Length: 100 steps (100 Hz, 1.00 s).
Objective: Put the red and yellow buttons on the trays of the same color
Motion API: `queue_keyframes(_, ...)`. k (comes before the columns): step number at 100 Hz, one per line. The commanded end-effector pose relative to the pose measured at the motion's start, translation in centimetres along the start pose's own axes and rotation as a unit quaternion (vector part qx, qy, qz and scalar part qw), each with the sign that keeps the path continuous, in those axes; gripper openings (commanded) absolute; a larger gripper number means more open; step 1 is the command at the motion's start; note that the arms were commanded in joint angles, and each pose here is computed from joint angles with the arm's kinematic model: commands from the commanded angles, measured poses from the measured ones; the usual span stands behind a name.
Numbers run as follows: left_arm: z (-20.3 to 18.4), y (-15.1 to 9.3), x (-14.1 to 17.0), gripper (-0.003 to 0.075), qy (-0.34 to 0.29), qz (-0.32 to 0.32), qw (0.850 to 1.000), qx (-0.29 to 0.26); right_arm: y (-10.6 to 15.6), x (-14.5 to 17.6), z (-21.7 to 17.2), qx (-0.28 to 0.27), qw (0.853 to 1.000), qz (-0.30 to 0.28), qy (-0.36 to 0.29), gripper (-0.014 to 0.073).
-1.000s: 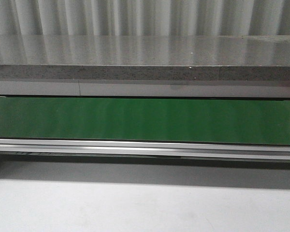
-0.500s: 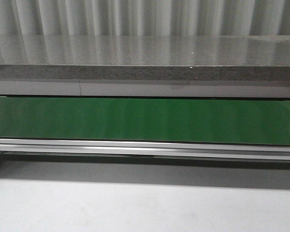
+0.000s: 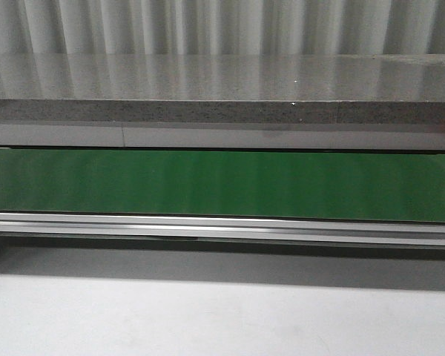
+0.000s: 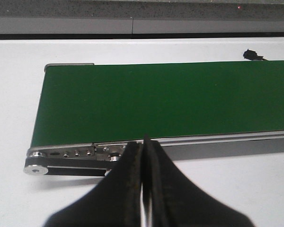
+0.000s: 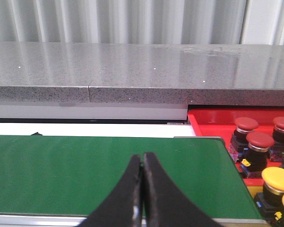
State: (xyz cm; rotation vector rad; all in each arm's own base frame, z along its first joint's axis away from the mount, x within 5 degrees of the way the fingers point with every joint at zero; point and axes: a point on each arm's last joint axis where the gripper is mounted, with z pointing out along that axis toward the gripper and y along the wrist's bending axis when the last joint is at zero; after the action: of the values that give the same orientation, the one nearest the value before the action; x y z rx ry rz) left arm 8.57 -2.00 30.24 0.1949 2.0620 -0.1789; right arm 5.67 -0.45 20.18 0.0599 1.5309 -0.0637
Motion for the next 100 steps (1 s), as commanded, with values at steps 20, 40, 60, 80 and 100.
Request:
queue_keyframes(20,-0.4,-0.1,-1.1,-0.002,-0.046,-0.004,0.999,0.004,-0.1,-1.4,-0.3,0.005,0.999,-0.003,-0.054,-0.0065)
queue_keyframes(40,-0.7,0.4,-0.3,-0.002,-0.145,0.023,0.989,-0.029,-0.1,-1.4,-0.3,0.005,0.999,-0.003,-0.054,-0.0065)
queue_keyframes(60,-0.1,0.9,2.8,-0.002,-0.24,0.051,0.968,-0.057,-0.1,-1.4,-0.3,0.005,0.999,-0.003,-0.054,-0.0065)
queue_keyframes(80,0.8,1.0,6.4,-0.002,-0.25,0.038,0.966,-0.061,-0.1,-1.4,-0.3,0.005,0.999,-0.003,-0.054,-0.0065)
queue_keyframes(100,1.4,1.3,9.4,-0.002,-0.285,0.036,0.954,-0.081,-0.1,-1.4,-0.3,0.005,0.999,-0.003,-0.054,-0.0065)
